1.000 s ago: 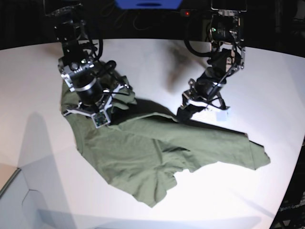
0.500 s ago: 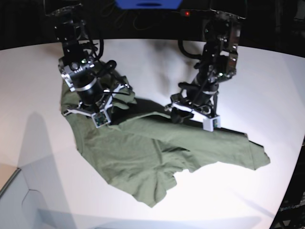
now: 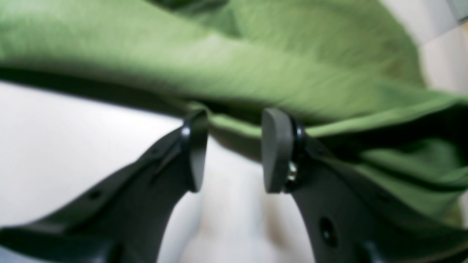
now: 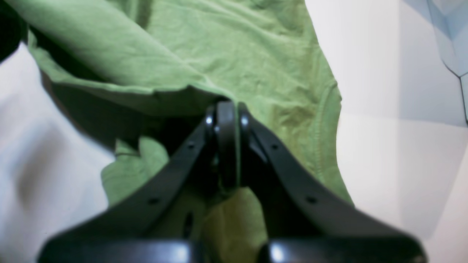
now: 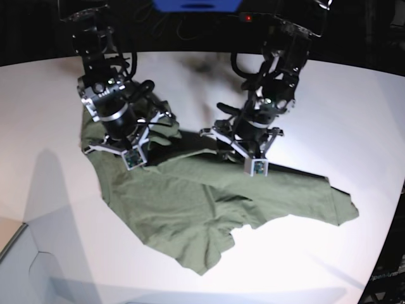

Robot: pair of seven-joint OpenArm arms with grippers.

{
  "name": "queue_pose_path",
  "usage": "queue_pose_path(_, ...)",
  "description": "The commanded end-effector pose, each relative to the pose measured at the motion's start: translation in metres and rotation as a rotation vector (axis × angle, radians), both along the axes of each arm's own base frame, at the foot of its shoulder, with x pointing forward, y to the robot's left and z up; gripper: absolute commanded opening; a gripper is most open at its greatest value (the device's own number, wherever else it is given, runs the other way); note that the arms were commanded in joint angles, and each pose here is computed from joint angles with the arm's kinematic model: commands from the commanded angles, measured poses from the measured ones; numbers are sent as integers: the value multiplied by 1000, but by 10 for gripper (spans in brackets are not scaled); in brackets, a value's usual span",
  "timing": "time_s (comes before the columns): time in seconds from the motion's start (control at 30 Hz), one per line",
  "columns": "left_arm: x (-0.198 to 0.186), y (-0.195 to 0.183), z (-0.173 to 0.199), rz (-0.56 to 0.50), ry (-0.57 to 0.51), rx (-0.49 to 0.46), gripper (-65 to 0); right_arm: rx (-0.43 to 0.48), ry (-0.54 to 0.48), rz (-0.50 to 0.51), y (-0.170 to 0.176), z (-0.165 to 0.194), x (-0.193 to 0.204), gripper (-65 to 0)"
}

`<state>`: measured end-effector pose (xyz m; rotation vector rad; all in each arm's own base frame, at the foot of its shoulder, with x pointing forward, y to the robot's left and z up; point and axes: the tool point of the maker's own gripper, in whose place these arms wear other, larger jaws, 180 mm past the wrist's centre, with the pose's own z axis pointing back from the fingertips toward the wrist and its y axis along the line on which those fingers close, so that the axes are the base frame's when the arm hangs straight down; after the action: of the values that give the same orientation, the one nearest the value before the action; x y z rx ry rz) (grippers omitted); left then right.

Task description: Layout the t-shirt on the table in an organized manner, then fold the t-shirt properly

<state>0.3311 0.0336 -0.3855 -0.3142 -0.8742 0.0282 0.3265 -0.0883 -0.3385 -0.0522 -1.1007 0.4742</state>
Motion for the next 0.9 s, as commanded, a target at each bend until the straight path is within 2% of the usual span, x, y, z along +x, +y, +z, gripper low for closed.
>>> queue_pose_path(0.0, 14, -1, 11, 5, -42, -5, -403, 7, -54, 3, 0, 15, 7, -650)
queue_pose_path(0.1, 13, 5, -7, 16, 3, 10, -403, 7, -54, 3, 0, 15, 7, -650)
queue_pose_path(0.23, 14, 18, -7, 49, 0, 12, -403, 7, -54, 3, 0, 15, 7, -650)
queue_pose_path(0.53, 18, 144, 36, 405, -110, -8, -402, 7, -49, 3, 0, 13, 6, -650)
queue_pose_path(0.6, 19, 167, 37, 475, -111, -38, -400, 7, -48, 3, 0, 13, 6, -650)
queue_pose_path(0.77, 33, 221, 41, 641, -122, -124, -287, 7, -46, 3, 0, 12, 5, -650)
queue_pose_path(0.87, 41, 236, 27, 697, -86, -148, -282, 7, -46, 3, 0, 12, 5, -650)
